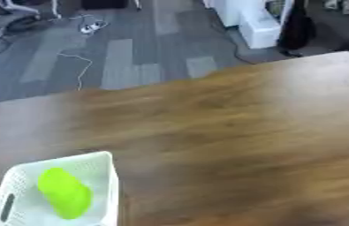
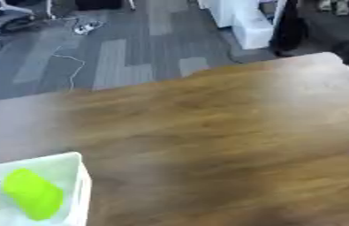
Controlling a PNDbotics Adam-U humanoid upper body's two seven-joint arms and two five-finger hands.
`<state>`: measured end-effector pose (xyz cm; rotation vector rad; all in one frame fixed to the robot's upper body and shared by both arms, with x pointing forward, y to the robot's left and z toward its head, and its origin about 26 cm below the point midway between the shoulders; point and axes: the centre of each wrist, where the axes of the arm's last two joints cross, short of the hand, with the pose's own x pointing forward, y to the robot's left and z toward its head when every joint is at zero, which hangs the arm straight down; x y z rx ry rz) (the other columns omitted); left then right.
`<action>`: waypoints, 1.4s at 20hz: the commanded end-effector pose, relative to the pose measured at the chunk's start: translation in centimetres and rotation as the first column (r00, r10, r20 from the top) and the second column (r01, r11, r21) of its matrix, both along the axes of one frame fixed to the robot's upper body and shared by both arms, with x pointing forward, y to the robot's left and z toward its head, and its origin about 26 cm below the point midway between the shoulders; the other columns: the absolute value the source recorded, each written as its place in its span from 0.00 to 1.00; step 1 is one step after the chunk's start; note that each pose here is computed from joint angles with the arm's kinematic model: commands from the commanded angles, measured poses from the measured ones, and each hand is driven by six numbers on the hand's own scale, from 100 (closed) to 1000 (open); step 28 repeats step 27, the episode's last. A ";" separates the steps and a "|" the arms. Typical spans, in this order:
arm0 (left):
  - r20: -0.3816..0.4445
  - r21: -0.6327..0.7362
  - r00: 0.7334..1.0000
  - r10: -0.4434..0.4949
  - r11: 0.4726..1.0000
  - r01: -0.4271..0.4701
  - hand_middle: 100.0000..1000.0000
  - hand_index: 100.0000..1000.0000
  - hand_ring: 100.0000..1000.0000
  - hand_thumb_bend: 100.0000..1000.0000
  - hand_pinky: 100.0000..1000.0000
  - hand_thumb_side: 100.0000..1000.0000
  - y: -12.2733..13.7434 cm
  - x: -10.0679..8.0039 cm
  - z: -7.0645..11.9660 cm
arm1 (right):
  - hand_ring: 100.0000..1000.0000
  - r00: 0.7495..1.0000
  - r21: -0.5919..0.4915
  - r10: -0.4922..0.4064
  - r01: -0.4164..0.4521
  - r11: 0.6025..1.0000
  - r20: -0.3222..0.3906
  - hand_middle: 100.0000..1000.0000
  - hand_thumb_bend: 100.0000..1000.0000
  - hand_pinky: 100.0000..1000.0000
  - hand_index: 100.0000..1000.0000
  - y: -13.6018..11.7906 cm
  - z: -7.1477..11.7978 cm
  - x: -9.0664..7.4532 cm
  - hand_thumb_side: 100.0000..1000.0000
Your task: Pick up objects on the table and place them in the box.
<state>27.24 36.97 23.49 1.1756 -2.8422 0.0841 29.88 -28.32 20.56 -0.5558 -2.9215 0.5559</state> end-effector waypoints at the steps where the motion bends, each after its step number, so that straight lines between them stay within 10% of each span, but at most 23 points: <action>1: 0.275 0.023 0.937 -0.217 0.975 0.219 0.28 0.54 0.17 0.35 0.00 0.92 -0.3 0.0 0.3 | 0.41 1.000 -0.031 0.005 -0.005 1.000 0.014 0.43 0.15 0.26 0.51 -0.1 0.1 -0.3 1.00; 11: 0.242 0.195 0.886 -0.396 0.914 0.355 0.30 0.55 0.18 0.35 0.00 0.95 -3.8 1.1 -2.0 | 0.39 0.999 0.006 0.039 -0.040 0.999 0.026 0.42 0.17 0.27 0.51 -0.5 -1.9 -1.0 1.00; 28: 0.217 0.182 0.899 -0.380 0.921 0.345 0.31 0.55 0.19 0.35 0.00 0.96 -4.3 1.1 -2.7 | 0.39 0.994 0.032 0.071 -0.074 0.997 0.084 0.42 0.18 0.28 0.50 -0.5 -1.7 -0.9 1.00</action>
